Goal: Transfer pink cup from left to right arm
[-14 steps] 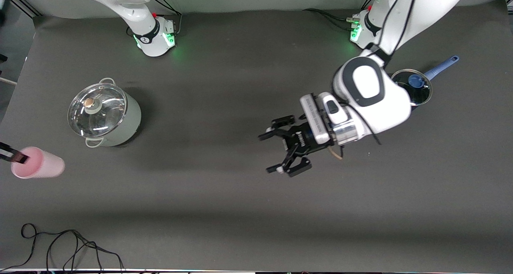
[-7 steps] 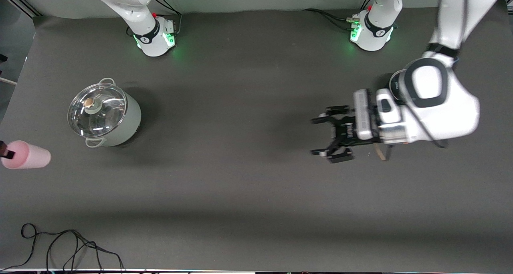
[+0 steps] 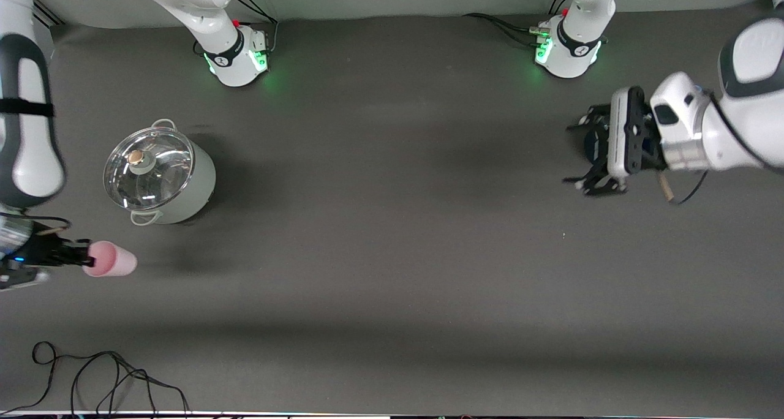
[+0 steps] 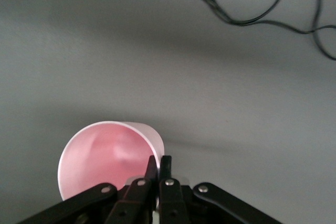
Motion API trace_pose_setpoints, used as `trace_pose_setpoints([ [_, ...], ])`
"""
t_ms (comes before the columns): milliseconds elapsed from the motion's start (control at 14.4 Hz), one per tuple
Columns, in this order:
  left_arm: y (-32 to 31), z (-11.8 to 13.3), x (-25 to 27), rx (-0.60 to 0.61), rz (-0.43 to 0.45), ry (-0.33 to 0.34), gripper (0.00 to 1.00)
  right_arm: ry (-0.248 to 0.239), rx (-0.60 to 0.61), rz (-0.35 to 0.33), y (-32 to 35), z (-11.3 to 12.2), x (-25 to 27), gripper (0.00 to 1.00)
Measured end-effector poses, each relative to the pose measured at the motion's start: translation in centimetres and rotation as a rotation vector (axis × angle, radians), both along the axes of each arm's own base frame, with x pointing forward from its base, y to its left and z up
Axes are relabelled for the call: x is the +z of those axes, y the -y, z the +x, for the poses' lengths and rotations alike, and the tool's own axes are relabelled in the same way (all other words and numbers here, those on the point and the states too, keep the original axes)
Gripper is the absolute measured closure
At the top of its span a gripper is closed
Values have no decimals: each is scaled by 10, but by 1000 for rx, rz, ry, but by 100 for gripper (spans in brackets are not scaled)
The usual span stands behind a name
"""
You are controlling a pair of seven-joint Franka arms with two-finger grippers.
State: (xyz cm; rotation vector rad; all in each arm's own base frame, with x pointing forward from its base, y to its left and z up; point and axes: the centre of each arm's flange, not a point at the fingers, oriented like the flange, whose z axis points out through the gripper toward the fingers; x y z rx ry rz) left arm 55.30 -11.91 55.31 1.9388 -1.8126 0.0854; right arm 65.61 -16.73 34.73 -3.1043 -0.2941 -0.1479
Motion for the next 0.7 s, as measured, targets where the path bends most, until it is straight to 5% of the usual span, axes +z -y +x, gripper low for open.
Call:
trace_pose_setpoints([
  [278,4,-36,49,291,383,-27,0,6,32,-1,-18,11,-66,97],
  [695,-7,-39,60,950,605,-127,0,19,48,-4,-25,23,-87,97],
])
